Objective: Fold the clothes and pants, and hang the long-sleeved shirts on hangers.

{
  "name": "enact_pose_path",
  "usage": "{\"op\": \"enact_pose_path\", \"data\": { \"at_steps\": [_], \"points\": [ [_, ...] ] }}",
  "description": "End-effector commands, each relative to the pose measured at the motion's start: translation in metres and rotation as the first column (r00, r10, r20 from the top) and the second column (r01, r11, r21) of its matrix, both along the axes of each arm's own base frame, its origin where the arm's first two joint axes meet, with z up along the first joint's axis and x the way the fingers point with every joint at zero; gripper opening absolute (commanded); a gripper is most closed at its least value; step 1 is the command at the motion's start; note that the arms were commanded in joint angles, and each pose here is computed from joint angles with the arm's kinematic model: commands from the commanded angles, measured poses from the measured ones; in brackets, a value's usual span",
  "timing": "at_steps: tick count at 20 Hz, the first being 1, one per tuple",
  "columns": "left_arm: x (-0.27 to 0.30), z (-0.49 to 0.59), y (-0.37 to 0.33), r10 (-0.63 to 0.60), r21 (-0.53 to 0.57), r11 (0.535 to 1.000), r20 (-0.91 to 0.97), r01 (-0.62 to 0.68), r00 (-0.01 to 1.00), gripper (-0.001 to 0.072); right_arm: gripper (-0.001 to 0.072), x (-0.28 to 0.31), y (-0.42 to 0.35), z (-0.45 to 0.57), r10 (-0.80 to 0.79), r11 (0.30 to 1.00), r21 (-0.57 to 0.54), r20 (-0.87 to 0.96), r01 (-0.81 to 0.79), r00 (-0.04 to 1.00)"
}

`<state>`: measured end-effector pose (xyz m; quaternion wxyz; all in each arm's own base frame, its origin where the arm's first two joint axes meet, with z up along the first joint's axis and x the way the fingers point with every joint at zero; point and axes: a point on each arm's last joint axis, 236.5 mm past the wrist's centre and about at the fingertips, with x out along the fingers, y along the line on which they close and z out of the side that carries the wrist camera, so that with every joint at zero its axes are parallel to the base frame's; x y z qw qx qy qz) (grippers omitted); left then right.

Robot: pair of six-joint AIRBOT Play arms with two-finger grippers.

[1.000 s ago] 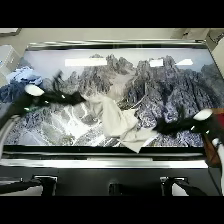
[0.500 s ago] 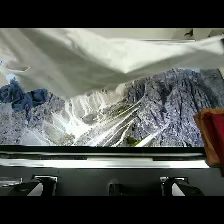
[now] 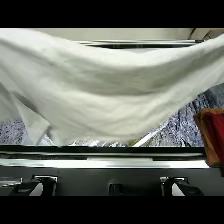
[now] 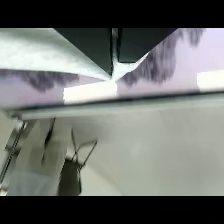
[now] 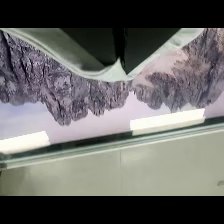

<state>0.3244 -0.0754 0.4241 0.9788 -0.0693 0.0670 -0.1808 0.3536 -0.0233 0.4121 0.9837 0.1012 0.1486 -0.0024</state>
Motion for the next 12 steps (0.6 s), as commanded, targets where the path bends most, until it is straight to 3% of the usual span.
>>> {"op": "enact_pose_path", "data": {
  "at_steps": [1, 4, 7, 10, 12],
  "points": [
    [0.033, -0.125, -0.005, -0.023, -0.011, 1.000, -0.320, 0.021, 0.947, 0.0026, 0.0049, 0.052, -0.017, -0.078, -0.014, 0.999, 0.034, -0.228, 0.023, 0.974],
    [0.040, -0.268, -0.044, -0.103, -0.058, 0.995, -0.564, 0.085, 0.819, 0.0026, 0.0049, 0.115, -0.031, -0.193, 0.005, 0.995, 0.095, -0.466, 0.044, 0.885],
    [0.029, -0.378, -0.090, -0.148, -0.104, 0.989, -0.684, 0.106, 0.714, 0.0026, 0.0048, 0.154, -0.029, -0.302, 0.032, 0.953, 0.250, -0.647, 0.172, 0.762],
    [0.019, -0.435, -0.119, -0.178, -0.131, 0.984, -0.774, 0.122, 0.608, 0.0027, 0.0049, 0.168, 0.002, -0.346, 0.154, 0.867, 0.436, -0.696, 0.243, 0.701],
    [0.022, -0.450, -0.124, -0.183, -0.147, 0.983, -0.801, 0.108, 0.569, 0.0027, 0.0049, 0.168, 0.009, -0.352, 0.183, 0.853, 0.461, -0.702, 0.244, 0.689]
  ]
}}
